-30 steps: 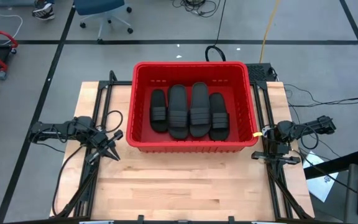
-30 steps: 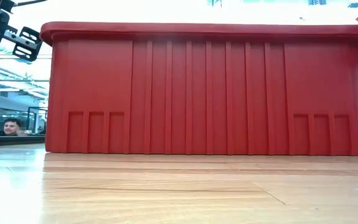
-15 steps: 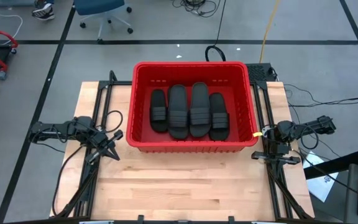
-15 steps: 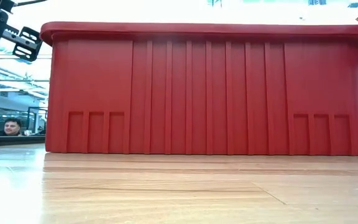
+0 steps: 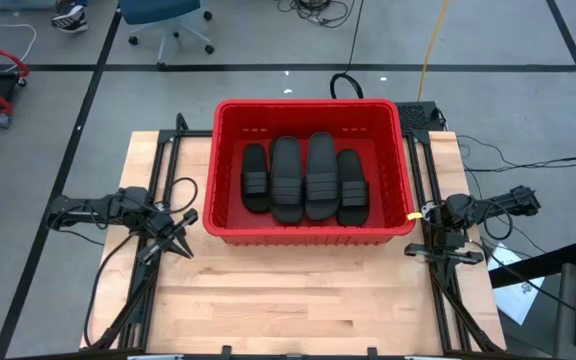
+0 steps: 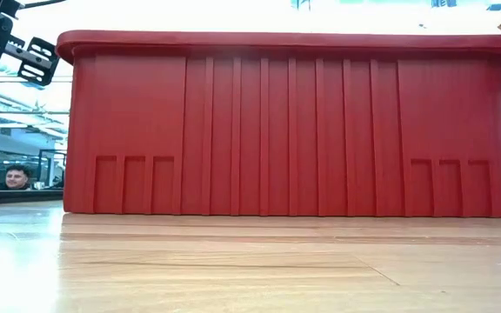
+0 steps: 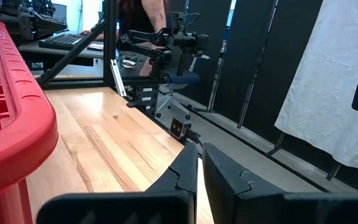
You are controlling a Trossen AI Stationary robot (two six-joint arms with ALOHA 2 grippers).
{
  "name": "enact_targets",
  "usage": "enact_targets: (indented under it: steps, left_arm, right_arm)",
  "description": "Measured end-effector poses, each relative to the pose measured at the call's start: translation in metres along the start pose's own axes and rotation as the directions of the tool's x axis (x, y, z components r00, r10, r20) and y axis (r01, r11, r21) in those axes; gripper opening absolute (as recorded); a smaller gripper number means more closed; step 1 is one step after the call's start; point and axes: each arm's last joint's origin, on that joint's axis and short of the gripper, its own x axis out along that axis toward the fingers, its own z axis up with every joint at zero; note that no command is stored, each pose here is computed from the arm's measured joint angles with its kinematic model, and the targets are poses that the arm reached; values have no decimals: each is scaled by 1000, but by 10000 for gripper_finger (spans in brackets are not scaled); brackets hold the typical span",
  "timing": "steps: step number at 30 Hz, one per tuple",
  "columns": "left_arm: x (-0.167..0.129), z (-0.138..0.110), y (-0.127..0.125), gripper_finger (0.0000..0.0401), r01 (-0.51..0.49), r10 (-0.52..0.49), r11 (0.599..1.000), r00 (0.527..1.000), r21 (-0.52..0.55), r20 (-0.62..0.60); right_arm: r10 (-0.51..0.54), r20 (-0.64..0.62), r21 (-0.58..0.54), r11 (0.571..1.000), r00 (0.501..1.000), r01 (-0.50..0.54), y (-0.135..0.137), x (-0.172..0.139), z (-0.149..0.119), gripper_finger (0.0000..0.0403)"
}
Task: Pick and place slides into bin
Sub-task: Return to Home Position
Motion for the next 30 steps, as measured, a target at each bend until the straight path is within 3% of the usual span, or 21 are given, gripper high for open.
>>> enact_targets:
  steps: [8,20,30]
  left_arm:
    - [0,0,0,1,0,0,1000,1000,0,0]
    - [0,0,0,28,0,0,1000,1000,0,0]
    - [0,0,0,7,0,0,1000,1000,0,0]
  right_arm:
    - [0,0,0,1000,1000,0,0,0,0,0]
    - [0,0,0,1000,1000,0,0,0,0,0]
    - [0,0,0,1000,1000,0,0,0,0,0]
